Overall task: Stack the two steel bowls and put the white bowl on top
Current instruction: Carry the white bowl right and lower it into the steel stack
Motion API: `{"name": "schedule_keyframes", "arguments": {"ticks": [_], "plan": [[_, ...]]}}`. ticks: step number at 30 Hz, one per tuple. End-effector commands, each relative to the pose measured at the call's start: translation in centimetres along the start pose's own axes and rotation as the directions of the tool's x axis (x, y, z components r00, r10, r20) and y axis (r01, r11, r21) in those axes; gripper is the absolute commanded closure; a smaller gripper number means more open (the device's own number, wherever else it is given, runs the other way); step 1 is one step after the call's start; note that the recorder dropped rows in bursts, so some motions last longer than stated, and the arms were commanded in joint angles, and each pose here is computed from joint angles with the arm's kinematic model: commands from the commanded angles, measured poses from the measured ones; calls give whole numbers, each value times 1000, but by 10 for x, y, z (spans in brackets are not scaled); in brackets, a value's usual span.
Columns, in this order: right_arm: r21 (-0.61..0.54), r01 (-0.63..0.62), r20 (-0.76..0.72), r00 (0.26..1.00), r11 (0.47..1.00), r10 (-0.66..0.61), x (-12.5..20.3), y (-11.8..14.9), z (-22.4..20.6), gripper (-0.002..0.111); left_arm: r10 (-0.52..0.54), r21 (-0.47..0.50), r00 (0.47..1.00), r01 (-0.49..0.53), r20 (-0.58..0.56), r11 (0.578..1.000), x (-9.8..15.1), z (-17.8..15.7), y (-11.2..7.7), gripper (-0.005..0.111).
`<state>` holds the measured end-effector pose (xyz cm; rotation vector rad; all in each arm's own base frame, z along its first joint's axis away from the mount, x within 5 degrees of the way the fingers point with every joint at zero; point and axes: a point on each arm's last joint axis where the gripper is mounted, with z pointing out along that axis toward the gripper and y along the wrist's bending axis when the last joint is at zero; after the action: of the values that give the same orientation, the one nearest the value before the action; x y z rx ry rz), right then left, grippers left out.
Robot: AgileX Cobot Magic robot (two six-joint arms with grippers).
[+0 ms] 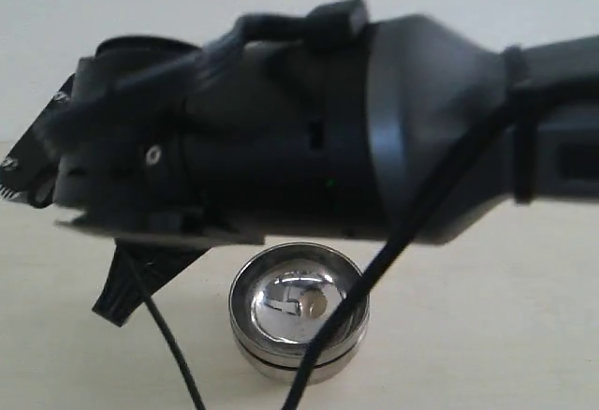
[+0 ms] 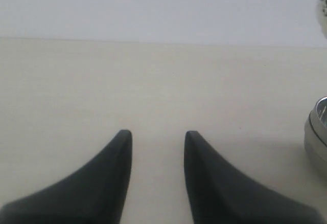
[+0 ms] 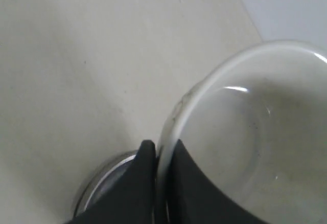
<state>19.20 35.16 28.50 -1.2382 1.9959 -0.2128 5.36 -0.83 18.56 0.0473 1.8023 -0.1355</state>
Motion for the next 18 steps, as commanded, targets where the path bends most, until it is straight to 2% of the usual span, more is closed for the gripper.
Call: {"name": "schedule_keyframes", "arguments": {"ticks": [1,8,14,18], "plan": [[-81,-122,-122,986,989,112,15,-25,-1,108,1,-3,1000,-1,6,1000,1,0,0,74],[-153,-210,-134,972,966,191,44,-28,34,108,1,-3,1000,-1,6,1000,1,0,0,74],[-188,-198,-203,966,962,159,70,-13,45,108,1,-3,1000,-1,6,1000,1,0,0,74],[-213,-191,-186,971,958,152,77,-6,50,108,1,-3,1000,-1,6,1000,1,0,0,74]]}}
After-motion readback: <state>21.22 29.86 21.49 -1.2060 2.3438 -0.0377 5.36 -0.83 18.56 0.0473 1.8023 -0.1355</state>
